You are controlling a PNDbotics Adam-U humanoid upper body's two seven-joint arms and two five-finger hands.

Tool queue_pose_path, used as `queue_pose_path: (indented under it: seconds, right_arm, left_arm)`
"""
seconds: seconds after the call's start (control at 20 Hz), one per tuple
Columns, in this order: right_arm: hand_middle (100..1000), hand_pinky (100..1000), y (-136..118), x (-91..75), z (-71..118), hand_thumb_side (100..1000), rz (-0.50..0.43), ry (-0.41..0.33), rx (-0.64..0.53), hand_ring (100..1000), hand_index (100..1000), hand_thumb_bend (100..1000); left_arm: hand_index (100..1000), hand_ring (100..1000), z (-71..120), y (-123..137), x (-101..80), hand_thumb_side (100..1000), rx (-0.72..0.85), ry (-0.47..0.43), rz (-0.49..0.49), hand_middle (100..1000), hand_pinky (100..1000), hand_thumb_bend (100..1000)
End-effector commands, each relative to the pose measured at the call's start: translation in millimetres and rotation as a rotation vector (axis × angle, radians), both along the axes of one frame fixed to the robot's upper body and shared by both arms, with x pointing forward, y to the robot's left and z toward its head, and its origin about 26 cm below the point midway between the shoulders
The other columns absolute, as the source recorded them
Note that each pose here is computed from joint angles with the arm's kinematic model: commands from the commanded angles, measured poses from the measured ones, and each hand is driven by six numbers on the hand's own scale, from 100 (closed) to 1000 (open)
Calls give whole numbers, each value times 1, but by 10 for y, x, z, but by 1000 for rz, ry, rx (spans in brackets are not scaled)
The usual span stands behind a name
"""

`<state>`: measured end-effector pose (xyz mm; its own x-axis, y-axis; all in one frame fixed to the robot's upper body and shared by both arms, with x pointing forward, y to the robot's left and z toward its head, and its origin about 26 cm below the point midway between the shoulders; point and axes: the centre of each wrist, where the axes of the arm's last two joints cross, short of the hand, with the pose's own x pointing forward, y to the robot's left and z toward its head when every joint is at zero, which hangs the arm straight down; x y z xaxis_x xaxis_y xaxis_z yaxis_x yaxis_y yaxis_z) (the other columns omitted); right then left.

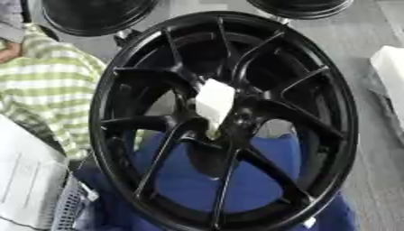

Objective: Pull the pin out of the wheel hub.

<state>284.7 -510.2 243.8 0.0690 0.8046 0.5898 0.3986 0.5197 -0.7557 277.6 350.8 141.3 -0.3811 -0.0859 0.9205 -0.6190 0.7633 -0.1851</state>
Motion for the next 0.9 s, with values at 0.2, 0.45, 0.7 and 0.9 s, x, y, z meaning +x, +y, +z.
queue_pose_path:
  seconds: [0.2,0.45,0.7,0.9]
  right_arm:
    - [828,872,-190,-136,-41,377,-87,-73,-1,871,862,100]
    - [802,865,-137,-120,14,420,-129,-140,52,847,854,100]
    - [840,872,-3,-77,136,287,-105,-186,48,866,866,100]
    - [846,885,12,-69,175,100,-216,-190,4,890,855,120]
  left_arm:
    - [729,574,58,71,-46,569,18,-15,30,585,714,456]
    - [729,574,64,67,-39,569,24,-15,25,585,714,457]
    - [729,574,66,65,-37,568,26,-15,22,585,714,459]
    - [729,574,64,69,-38,567,25,-14,24,585,714,460]
